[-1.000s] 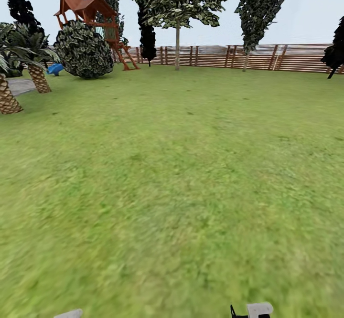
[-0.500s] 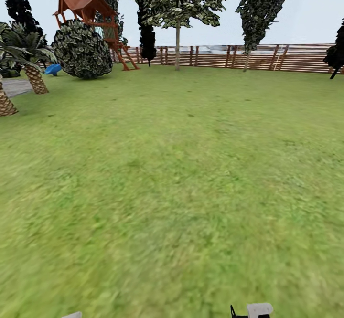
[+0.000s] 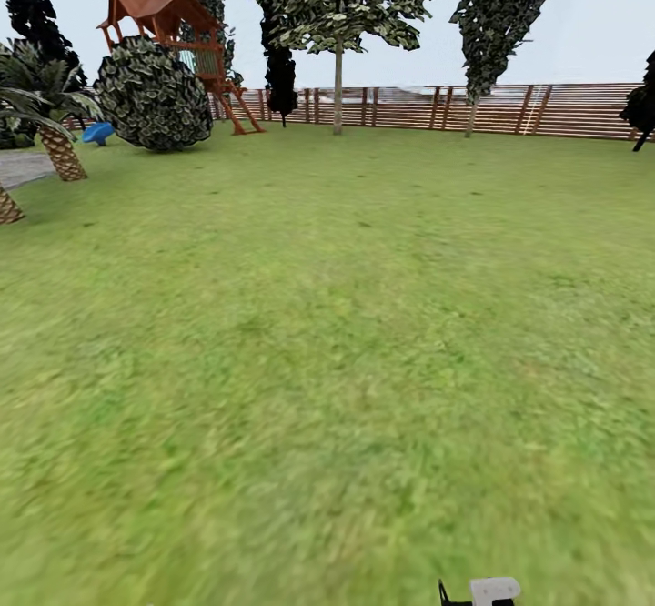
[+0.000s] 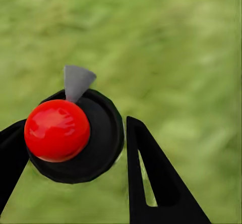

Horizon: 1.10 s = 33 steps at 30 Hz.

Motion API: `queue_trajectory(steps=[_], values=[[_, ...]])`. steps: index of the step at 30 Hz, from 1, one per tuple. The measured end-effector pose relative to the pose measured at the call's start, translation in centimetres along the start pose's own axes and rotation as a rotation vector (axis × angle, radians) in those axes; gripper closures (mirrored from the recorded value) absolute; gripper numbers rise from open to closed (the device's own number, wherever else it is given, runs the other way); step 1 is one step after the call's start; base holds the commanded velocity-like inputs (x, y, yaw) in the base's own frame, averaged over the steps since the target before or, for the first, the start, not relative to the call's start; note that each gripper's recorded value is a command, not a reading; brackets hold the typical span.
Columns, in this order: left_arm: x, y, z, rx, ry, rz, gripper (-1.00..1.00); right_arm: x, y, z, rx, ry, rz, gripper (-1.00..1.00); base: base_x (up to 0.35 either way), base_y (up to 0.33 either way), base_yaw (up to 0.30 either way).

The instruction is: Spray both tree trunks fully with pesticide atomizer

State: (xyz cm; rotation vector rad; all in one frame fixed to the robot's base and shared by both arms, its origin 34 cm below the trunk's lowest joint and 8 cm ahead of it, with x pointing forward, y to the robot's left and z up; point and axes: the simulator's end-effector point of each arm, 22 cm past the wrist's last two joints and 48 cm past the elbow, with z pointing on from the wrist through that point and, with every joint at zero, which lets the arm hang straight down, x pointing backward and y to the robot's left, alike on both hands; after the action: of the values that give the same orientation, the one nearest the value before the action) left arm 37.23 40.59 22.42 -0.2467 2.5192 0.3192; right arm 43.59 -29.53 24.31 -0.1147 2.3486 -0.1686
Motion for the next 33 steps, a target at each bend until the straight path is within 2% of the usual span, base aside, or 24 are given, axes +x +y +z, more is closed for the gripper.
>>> queue_trajectory(steps=[33], values=[[0.56, 0.18, -0.19, -0.003, 0.008, 0.001, 1.0, 0.03, 0.0, -0.01, 0.0, 0.0, 0.0, -1.0, 0.338, 0.0, 0.0]])
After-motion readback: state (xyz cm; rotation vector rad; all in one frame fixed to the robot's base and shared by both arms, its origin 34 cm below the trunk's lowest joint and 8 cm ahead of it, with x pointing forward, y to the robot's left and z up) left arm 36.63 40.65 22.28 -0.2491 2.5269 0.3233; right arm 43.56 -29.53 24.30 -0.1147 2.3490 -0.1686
